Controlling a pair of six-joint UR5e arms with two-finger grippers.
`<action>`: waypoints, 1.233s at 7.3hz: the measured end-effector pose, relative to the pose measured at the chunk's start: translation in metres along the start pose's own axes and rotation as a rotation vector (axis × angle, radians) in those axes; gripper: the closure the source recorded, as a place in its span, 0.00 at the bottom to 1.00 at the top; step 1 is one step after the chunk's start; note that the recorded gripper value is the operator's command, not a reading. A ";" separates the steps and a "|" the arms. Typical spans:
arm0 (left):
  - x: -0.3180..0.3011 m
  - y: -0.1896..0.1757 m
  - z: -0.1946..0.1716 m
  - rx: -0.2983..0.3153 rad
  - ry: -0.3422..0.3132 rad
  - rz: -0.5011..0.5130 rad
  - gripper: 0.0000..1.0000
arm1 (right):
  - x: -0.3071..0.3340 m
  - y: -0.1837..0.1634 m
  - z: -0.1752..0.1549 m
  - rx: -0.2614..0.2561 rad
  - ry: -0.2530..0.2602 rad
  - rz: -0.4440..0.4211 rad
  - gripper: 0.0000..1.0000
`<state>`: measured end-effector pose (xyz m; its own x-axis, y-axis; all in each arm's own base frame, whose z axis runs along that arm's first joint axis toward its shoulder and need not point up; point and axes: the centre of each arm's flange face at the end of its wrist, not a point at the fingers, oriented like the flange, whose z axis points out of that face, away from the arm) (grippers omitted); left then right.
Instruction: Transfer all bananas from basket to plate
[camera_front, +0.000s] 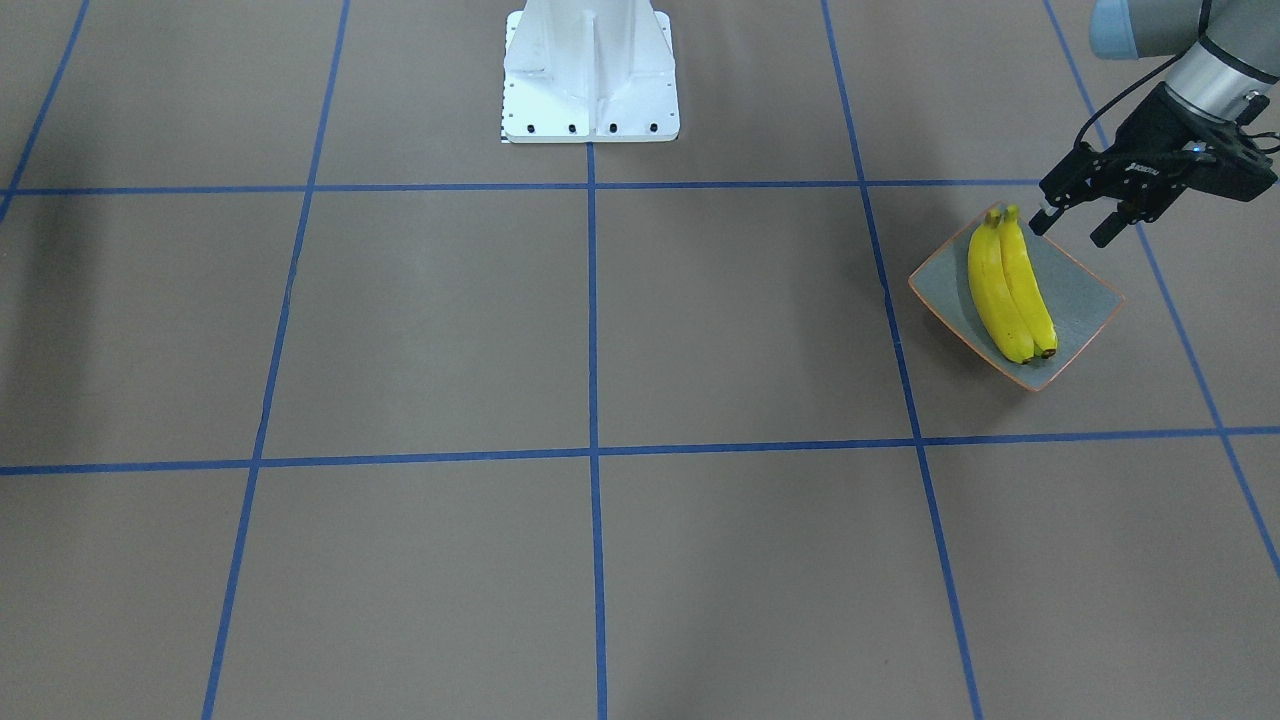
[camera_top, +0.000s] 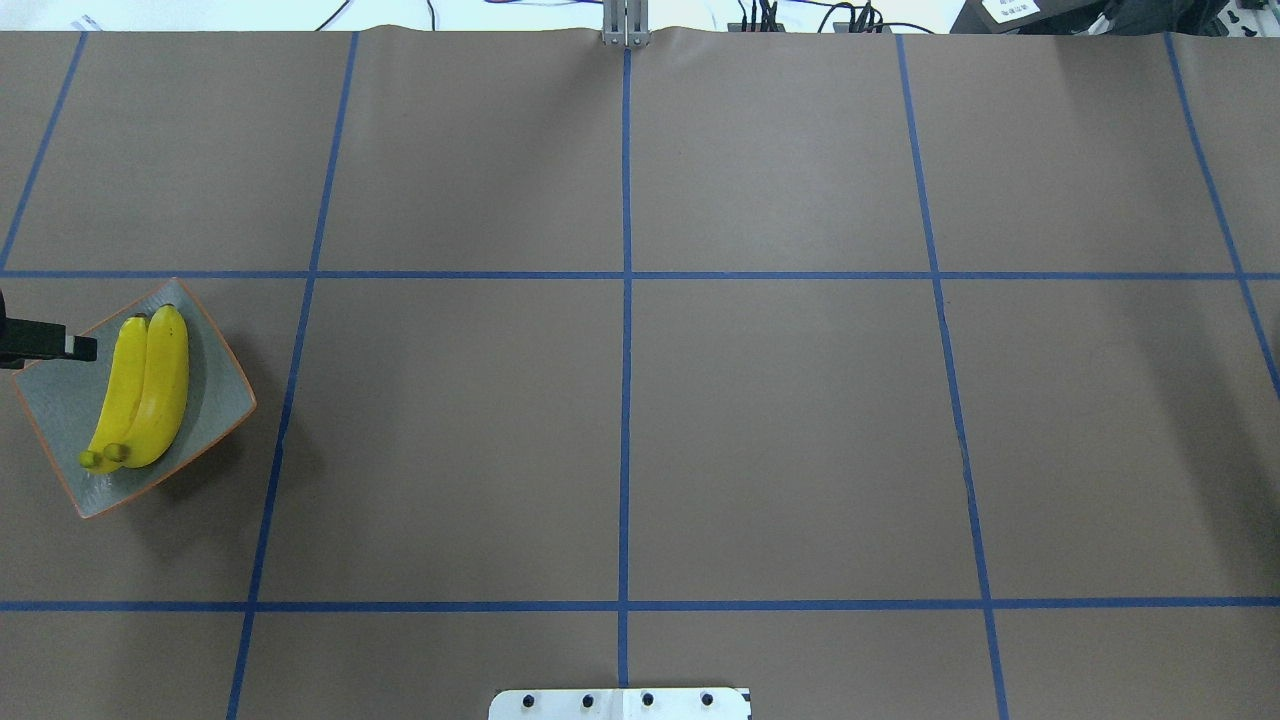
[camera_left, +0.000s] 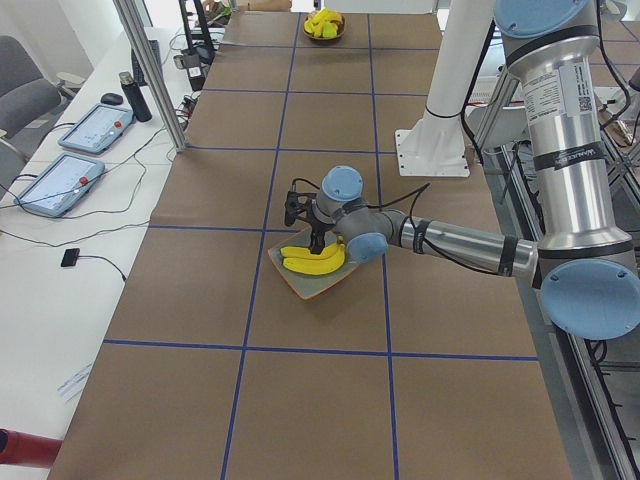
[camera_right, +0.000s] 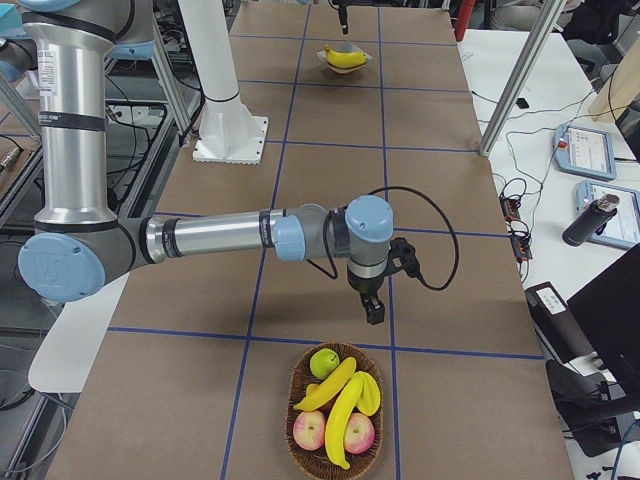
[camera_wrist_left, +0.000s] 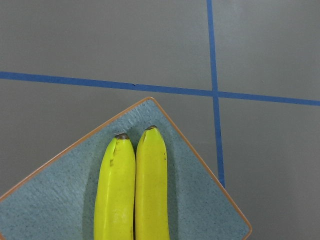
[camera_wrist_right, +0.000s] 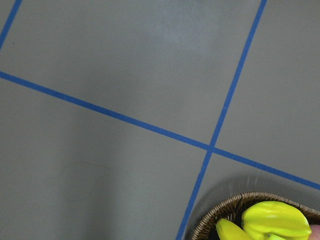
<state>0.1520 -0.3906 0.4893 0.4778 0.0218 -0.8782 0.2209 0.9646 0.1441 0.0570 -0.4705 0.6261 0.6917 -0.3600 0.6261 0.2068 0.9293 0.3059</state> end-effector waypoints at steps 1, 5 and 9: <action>0.000 0.000 -0.001 0.002 0.001 0.001 0.00 | 0.027 0.025 0.023 0.010 -0.021 -0.003 0.00; 0.003 0.001 -0.005 0.007 0.005 0.004 0.00 | 0.071 0.099 0.077 0.013 -0.045 -0.008 0.03; 0.003 0.001 -0.005 0.008 0.004 0.004 0.00 | 0.090 0.103 0.092 0.001 -0.032 -0.127 0.13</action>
<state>0.1493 -0.3882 0.4846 0.4754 0.0266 -0.8794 0.2258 0.9624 0.1511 0.0771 -0.4153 0.7797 0.6374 -0.4769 0.6052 0.2907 0.8762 0.3843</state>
